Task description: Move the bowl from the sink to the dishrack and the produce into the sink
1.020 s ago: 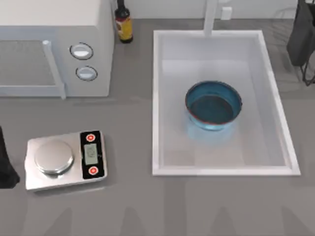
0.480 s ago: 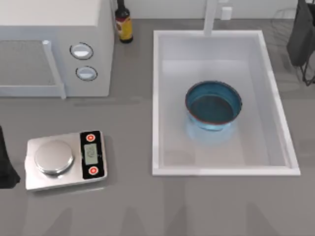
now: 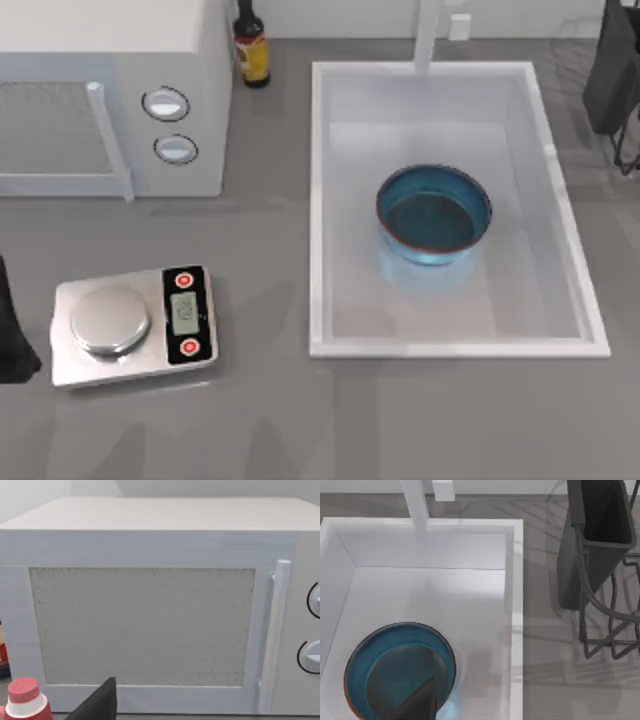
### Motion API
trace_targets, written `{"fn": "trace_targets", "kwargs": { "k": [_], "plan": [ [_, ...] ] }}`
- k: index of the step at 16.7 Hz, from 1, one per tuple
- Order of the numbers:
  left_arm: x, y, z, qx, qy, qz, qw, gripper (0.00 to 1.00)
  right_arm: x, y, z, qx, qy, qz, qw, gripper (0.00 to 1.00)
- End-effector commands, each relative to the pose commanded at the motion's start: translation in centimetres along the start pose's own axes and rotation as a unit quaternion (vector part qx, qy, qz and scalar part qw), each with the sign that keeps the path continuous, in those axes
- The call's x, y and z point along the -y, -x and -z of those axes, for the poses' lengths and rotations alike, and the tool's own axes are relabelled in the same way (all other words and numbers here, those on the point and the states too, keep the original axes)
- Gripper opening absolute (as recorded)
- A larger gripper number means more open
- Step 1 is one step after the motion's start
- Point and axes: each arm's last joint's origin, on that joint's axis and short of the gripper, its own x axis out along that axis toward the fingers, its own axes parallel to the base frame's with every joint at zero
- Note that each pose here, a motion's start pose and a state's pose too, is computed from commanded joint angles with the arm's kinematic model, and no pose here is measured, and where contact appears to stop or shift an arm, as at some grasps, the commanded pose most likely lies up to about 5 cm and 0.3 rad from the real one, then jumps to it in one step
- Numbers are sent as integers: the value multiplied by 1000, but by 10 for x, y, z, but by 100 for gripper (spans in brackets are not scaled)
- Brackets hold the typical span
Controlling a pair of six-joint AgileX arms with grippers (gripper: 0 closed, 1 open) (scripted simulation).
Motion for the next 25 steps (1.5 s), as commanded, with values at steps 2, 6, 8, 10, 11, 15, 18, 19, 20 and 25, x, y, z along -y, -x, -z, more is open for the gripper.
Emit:
{"fn": "trace_targets", "kwargs": {
  "k": [2, 6, 8, 10, 11, 15, 18, 19, 20, 25],
  "plan": [
    [0, 0, 0, 0, 0, 0, 1000, 100, -17, -42, -22, -70, 0, -4, 998, 100],
    [0, 0, 0, 0, 0, 0, 1000, 100, -61, -124, -49, -167, -2, -4, 986, 100],
    [0, 0, 0, 0, 0, 0, 1000, 100, -83, -157, -56, -194, -10, -2, 981, 100],
    [0, 0, 0, 0, 0, 0, 1000, 100, -104, -187, -56, -220, -18, 2, 975, 100],
    [0, 0, 0, 0, 0, 0, 1000, 100, -114, -201, -51, -236, -21, 5, 971, 100],
    [0, 0, 0, 0, 0, 0, 1000, 100, -151, -246, -22, -302, -24, 22, 953, 100],
    [0, 0, 0, 0, 0, 0, 1000, 100, -172, -261, -5, -330, -28, 31, 943, 100],
    [0, 0, 0, 0, 0, 0, 1000, 100, -178, -265, 0, -337, -29, 34, 940, 100],
    [0, 0, 0, 0, 0, 0, 1000, 100, -184, -268, 5, -344, -29, 36, 938, 100],
    [0, 0, 0, 0, 0, 0, 1000, 100, -204, -273, 25, -369, -15, 40, 928, 100]
  ]
}}
